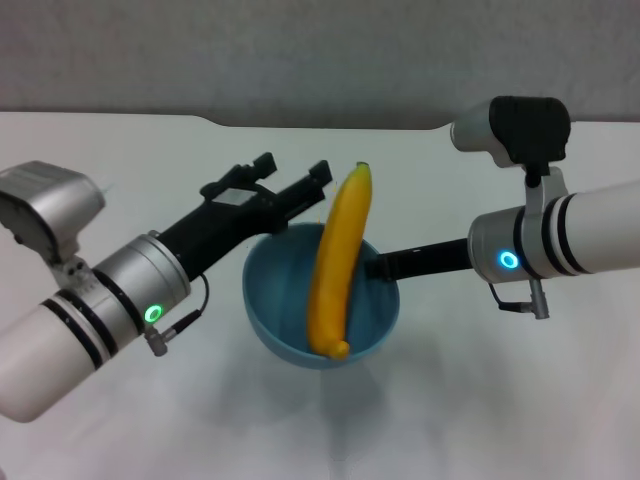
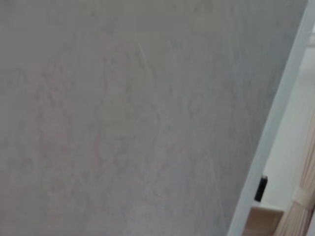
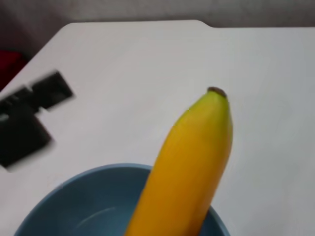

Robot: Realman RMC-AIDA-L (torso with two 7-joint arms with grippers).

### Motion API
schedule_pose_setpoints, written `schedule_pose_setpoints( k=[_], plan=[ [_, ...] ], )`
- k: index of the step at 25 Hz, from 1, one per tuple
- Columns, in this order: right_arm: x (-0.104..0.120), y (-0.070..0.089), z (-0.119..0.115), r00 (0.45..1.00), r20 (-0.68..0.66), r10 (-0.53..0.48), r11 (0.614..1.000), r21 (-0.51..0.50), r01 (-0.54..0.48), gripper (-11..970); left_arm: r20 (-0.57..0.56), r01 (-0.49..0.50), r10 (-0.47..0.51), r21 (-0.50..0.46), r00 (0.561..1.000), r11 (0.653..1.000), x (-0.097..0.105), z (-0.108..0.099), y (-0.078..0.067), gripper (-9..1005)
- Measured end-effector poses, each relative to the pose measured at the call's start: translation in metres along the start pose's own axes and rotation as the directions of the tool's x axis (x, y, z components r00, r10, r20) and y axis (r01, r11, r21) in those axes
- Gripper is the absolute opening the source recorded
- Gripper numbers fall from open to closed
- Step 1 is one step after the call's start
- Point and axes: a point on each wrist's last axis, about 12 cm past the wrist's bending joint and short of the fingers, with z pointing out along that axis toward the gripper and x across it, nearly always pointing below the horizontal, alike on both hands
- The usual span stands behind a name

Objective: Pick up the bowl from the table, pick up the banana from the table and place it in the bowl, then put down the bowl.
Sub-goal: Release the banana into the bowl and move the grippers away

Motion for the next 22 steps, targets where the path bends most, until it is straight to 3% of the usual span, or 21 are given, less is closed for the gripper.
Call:
schedule_pose_setpoints(
  k=[6, 10, 13, 17, 20, 22],
  plan=[
    [0.011, -0.011, 0.001, 0.999, -0.036, 0.028, 0.999, 0.025, -0.028, 124, 0.027, -0.023, 0.023, -0.029, 0.999, 0.999, -0.009, -0.005, 0.008, 893],
    [0.014, -0.017, -0.001, 0.998, -0.054, 0.03, 0.999, 0.044, -0.028, 127, 0.011, -0.075, 0.076, -0.09, 0.997, 0.993, -0.016, -0.013, 0.025, 894],
    [0.014, -0.021, -0.003, 0.997, -0.07, 0.028, 0.998, 0.065, -0.023, 128, -0.062, -0.142, 0.132, -0.191, 0.989, 0.971, -0.018, -0.018, 0.044, 894],
    [0.013, -0.023, -0.005, 0.997, -0.078, 0.024, 0.997, 0.076, -0.018, 131, -0.207, -0.263, 0.203, -0.325, 0.957, 0.908, -0.02, -0.02, 0.061, 894],
    [0.01, -0.022, -0.005, 0.997, -0.07, 0.018, 0.997, 0.079, -0.013, 132, -0.33, -0.377, 0.245, -0.435, 0.912, 0.818, -0.018, -0.024, 0.067, 893],
    [0.007, -0.021, -0.005, 0.998, -0.065, 0.017, 0.997, 0.078, -0.011, 133, -0.355, -0.392, 0.241, -0.455, 0.903, 0.799, -0.016, -0.025, 0.068, 889]
  ],
)
